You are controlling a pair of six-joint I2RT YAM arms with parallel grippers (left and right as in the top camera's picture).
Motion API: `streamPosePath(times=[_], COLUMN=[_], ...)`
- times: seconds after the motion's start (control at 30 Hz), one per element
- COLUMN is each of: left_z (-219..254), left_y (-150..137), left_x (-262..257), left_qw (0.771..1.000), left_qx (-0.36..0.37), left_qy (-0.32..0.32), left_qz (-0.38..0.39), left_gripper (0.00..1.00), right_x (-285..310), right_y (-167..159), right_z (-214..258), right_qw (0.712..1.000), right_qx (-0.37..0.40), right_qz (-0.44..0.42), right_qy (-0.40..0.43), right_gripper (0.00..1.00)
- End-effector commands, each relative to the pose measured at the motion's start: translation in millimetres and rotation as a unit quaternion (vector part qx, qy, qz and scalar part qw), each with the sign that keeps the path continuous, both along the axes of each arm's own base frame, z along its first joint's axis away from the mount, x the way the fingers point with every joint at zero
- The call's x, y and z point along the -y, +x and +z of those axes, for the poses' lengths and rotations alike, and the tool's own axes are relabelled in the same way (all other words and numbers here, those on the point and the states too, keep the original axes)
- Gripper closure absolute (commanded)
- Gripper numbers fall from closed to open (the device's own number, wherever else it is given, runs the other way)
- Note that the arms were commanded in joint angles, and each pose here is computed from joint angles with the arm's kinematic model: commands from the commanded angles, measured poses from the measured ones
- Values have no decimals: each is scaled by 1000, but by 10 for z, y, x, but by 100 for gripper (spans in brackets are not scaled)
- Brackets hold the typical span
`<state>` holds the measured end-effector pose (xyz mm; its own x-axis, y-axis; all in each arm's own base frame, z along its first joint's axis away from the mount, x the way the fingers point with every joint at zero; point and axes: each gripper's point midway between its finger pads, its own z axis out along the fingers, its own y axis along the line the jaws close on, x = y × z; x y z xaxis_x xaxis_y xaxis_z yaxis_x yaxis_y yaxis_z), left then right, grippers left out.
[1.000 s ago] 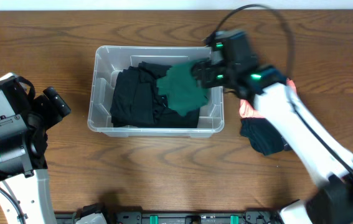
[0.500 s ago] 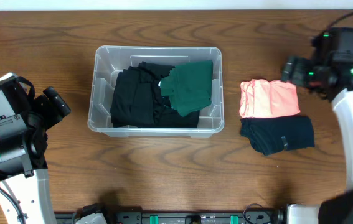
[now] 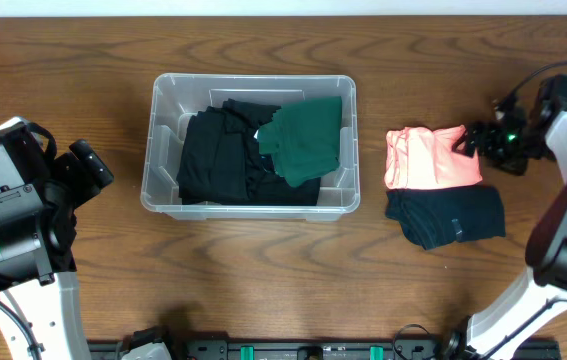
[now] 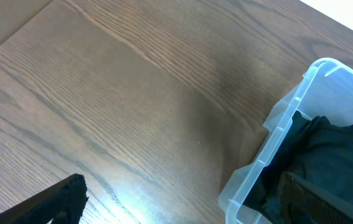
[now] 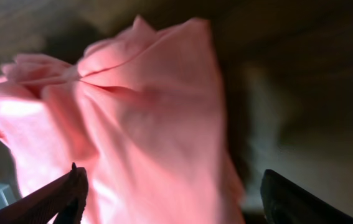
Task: Pack container
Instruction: 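Grasp the salmon-pink shirt with the right gripper, then lift the pink shirt with the right gripper and lower into the bin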
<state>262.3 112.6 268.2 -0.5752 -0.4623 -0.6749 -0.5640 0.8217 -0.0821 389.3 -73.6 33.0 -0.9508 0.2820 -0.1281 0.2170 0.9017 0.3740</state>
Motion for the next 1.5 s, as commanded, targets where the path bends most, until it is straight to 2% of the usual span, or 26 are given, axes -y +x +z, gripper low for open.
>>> streamPosePath(times=[0.0,0.13,0.23,0.3,0.37,0.4,0.47,0.53,0.67,0.83,0.93,1.27,1.47], left_z=[-5,-5,-5,-5,-5,-5,-5,-5,-5,-5,-5,-5,-5], left_y=[-19,-19,-19,-19,-19,-19,-19,-19,-19,-19,-19,-20,-19], left_x=[-31,-31,-31,-31,-31,-31,-31,-31,-31,-31,-31,-31,-31], left_qw=[1000,1000,1000,1000,1000,1000,1000,1000,1000,1000,1000,1000,1000], left_qx=[-1,-1,-1,-1,-1,-1,-1,-1,-1,-1,-1,-1,-1], left_qy=[1,1,1,1,1,1,1,1,1,1,1,1,1], left_qz=[10,10,10,10,10,10,10,10,10,10,10,10,10], left_gripper=[2,2,2,2,2,2,2,2,2,2,2,2,2], right_x=[-176,-141,-177,-224,-257,-266,-274,-272,-428,-826,-1010,-1836,-2588], right_y=[20,-71,-98,-125,-163,-181,-209,-219,-129,109,102,-127,-63], right_z=[-148,-355,-424,-429,-429,-427,-421,-404,-112,886,1461,2773,2921], right_qw=[998,998,997,996,995,994,994,994,987,939,911,866,870], right_qx=[8,-27,-36,-39,-45,-49,-55,-57,-18,123,191,307,311], right_qz=[32,28,28,28,27,27,26,23,16,41,77,184,198], right_qy=[58,54,66,78,88,90,92,95,160,320,357,348,328], right_gripper=[17,18,23,36,57,64,72,85,97,99,99,99,99])
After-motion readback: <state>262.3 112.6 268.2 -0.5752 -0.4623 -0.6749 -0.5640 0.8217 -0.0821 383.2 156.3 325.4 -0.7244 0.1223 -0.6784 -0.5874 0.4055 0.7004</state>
